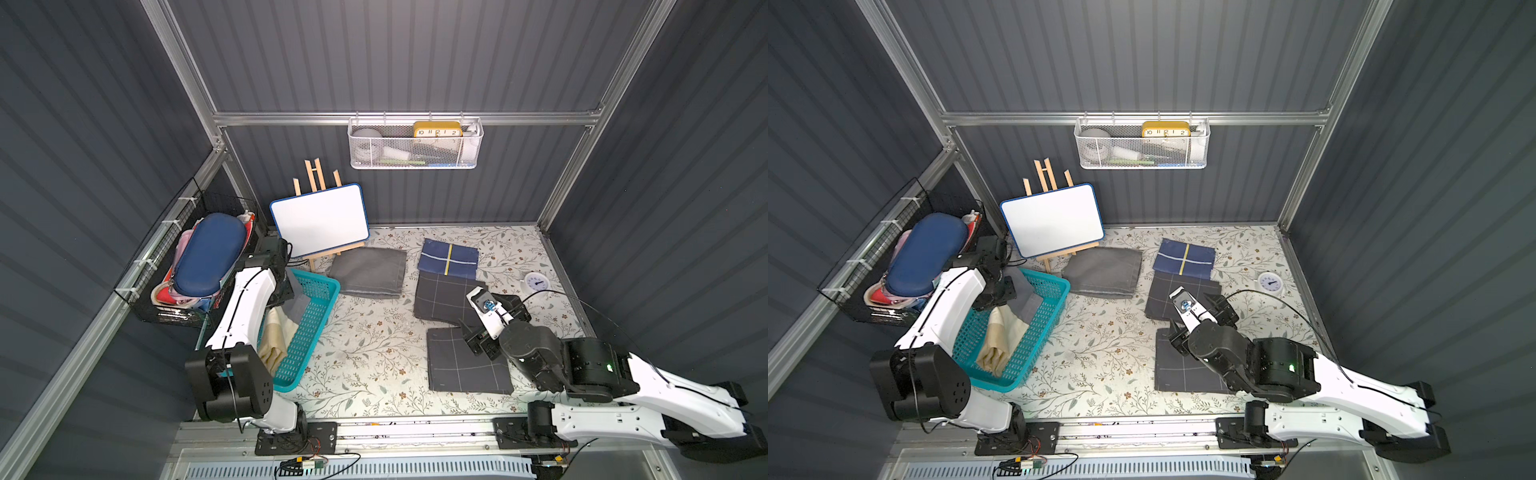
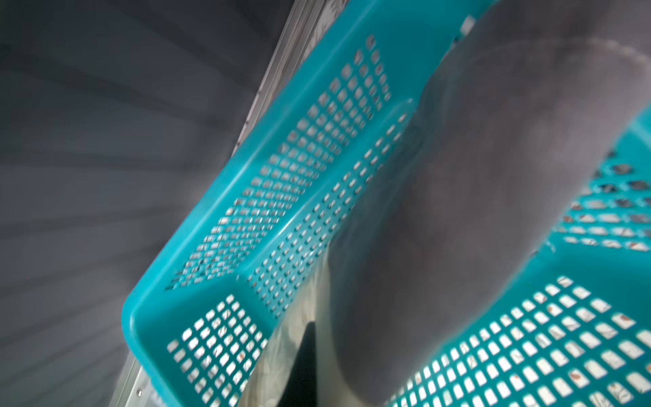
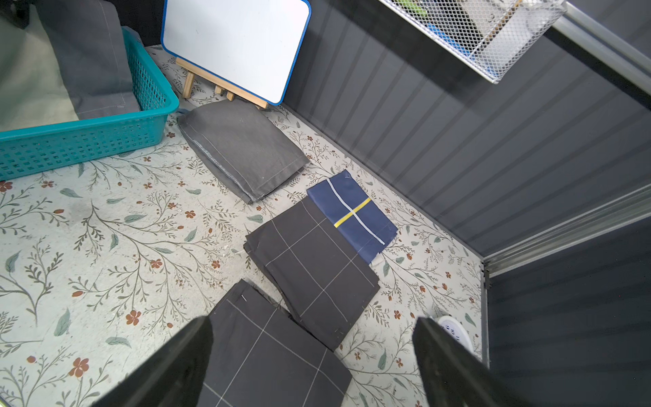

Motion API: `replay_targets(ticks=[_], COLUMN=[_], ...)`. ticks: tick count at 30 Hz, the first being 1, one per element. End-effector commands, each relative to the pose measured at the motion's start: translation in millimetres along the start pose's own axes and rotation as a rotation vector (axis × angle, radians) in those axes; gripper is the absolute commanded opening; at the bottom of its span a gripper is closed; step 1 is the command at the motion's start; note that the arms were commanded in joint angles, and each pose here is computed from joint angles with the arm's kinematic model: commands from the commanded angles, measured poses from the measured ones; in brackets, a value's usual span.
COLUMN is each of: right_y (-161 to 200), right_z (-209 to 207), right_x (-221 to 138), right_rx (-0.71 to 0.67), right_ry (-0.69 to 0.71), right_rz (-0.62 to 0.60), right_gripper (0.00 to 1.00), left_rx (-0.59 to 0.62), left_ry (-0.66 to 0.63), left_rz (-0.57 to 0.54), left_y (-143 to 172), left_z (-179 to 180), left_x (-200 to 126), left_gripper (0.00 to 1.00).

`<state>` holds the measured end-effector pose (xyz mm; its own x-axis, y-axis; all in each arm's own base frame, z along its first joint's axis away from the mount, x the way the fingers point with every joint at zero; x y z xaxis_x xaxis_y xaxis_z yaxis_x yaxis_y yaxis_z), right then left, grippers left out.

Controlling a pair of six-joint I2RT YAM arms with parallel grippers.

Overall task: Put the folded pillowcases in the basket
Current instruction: Place the pillowcase in the basket.

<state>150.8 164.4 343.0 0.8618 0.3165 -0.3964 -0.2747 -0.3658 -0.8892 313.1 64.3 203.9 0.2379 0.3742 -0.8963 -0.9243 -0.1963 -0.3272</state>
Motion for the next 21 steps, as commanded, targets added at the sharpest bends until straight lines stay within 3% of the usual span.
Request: replay_targets(ticks=[1,6,8,11,14,18,21], right_y=[3.7,7.5,9.5,10.9,10.0,7.5,4.8], right_z=[-2.5,-6.3,-6.7,-6.0,-4.0,-0.7,0.7], right_x=[0.2,-1.7,-1.8,-0.2,1.6,3.7,3.6], right_rx=[0.014,0.026,0.029,0.025,0.017,0.014,0.02], right_ry=[0.013,0.02,0.022,0.026,0.029,0.026,0.02], right_rz=[0.013,0.021,0.022,0.023,0.024,0.025,0.024], right_gripper=[0.94,0.94,0.94,0.94,0.94,0.94,0.94], left_rx=[0.048,-0.001,-0.01,0.034,0.005,-0.05,-0.066], left_ry=[0.015,0.036,0.135,0.209,0.256,0.302,0.268], left_rz=[-0.015,-0.063,-0.114,-0.195,-0.204,-0.241,-0.221], left_y=[-13.1,-21.8,-19.6,-4.4,14.7,30.0,40.4], left_z=[-8.3,-10.1,-17.9,-38.6,-45.5,-37.2,-30.9], left_x=[19.4,16.7,-3.9,-39.7,-69.0,-90.1,-83.4], left_gripper=[0.03,0.0,0.0,0.0,0.0,0.0,0.0])
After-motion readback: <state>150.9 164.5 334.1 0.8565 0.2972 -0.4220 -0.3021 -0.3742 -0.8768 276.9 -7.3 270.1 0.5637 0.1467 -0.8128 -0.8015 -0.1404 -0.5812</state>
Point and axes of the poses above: each gripper's point midway between its finger pads, its own x axis out along the fingers, its own z axis along the line the jaws close on, y = z × x, the point moved 4 cm from there along -x, back along the fingers, and after that the axes turned 8 degrees about x, right-handed, at the moved point
